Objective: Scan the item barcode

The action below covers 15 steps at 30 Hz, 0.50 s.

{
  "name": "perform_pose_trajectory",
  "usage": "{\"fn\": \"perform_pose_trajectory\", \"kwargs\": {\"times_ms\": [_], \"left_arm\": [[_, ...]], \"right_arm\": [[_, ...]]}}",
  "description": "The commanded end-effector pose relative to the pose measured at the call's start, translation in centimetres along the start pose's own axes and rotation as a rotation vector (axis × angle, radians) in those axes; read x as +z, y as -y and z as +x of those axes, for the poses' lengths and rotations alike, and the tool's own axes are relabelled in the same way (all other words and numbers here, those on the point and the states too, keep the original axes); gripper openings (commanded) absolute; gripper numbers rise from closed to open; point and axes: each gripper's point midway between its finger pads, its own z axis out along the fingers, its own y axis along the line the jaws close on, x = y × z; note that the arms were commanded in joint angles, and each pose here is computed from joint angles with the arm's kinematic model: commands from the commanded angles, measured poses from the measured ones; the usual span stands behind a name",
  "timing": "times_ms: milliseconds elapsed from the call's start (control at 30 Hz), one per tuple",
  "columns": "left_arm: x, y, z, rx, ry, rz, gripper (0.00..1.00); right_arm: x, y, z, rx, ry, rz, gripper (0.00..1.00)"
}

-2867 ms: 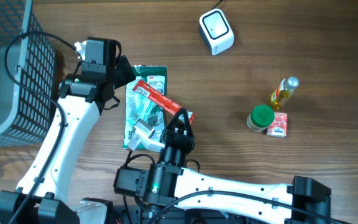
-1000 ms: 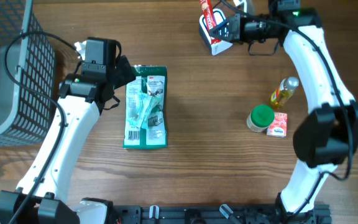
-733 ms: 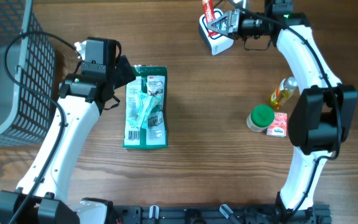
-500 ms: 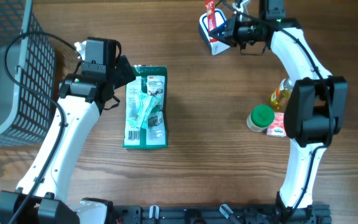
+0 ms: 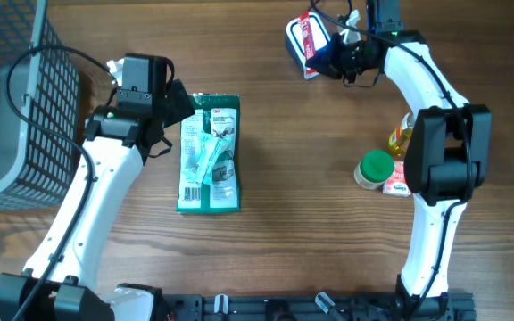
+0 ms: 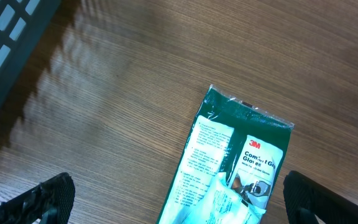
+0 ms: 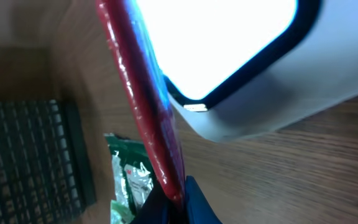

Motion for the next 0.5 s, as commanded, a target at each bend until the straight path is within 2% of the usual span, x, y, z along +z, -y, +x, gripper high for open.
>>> {"fn": "perform_pose_trajectory", "kwargs": {"times_ms": [0, 167, 300, 467], "left_arm": [[0.2, -0.1, 0.1, 0.013, -0.004, -0.003, 1.0], [0.2, -0.1, 0.1, 0.013, -0.004, -0.003, 1.0], [0.2, -0.1, 0.1, 0.013, -0.004, -0.003, 1.0], [0.2, -0.1, 0.1, 0.013, -0.004, -0.003, 1.0]], "right_arm": [[0.7, 2.5, 0.6, 0.063, -0.021, 0.064, 0.1], [0.6, 3.9, 0.8, 0.092, -0.012, 0.14, 0.1], [0.5, 4.0, 0.8, 0.093, -0.012, 0.144, 0.04], [0.5, 4.0, 0.9, 0.068, -0.017, 0.146, 0.05]]}}
